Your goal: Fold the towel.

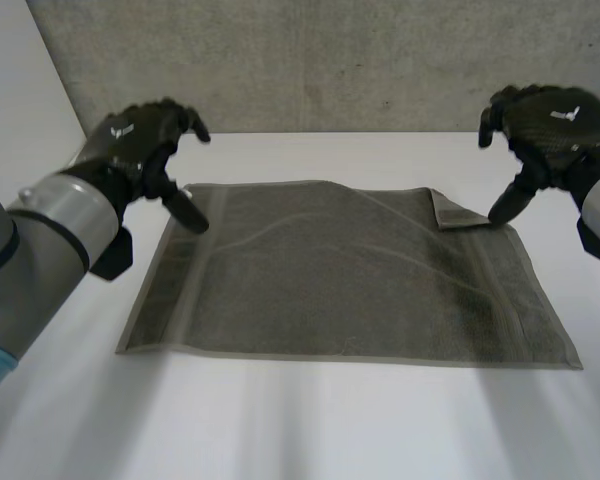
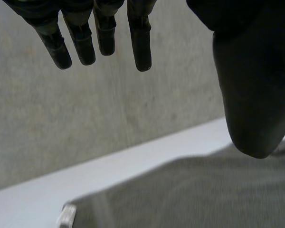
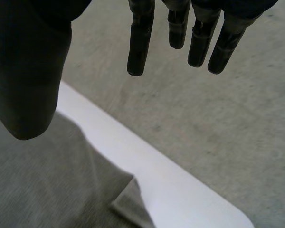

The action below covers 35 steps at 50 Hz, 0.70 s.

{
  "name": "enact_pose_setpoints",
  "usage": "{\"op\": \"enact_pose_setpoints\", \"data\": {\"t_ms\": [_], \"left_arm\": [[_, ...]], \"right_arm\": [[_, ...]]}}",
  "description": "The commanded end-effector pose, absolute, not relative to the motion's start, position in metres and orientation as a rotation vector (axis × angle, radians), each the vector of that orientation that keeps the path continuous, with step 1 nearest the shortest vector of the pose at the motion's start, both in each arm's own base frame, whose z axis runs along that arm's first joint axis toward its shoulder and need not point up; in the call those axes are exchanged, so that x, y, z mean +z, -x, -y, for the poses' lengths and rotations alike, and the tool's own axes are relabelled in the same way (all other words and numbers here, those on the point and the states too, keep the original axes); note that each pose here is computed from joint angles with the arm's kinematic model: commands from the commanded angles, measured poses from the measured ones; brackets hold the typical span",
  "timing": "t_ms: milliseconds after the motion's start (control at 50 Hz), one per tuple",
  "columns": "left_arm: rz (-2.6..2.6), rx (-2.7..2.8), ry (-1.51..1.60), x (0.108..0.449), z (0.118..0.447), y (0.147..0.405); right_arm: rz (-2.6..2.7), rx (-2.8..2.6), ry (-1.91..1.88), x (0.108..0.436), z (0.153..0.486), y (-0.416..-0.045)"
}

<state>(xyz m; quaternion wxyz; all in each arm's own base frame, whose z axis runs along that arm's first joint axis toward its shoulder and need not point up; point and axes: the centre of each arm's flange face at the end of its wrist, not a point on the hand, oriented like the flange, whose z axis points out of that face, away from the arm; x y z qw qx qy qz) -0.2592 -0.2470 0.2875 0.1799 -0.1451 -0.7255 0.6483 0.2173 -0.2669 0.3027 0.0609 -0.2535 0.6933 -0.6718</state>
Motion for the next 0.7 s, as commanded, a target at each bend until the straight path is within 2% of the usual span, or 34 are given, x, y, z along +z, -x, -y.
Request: {"op": "enact_pose_setpoints", "data": {"t_ms": [20, 80, 120, 400, 700], "left_arm": [[2.244, 1.811, 0.477, 0.244, 0.253, 0.232], [2.278, 1.815, 0.476, 0.235, 0.255, 0.224], [2.317, 1.818, 0.482, 0.220, 0.257, 0.214], [2.388, 1.690, 0.778, 0.163, 0.251, 0.204], [2.362, 1.754, 0.840, 0.146, 0.259, 0.205]], "right_arm": [[-2.221, -1.897, 0.881, 0.261, 0.268, -0.197], [-2.254, -1.874, 0.902, 0.251, 0.269, -0.190], [-2.298, -1.819, 0.973, 0.233, 0.268, -0.179], [-2.460, -1.638, 1.061, 0.180, 0.276, -0.123], [-2.413, -1.652, 1.106, 0.142, 0.287, -0.112]]}}
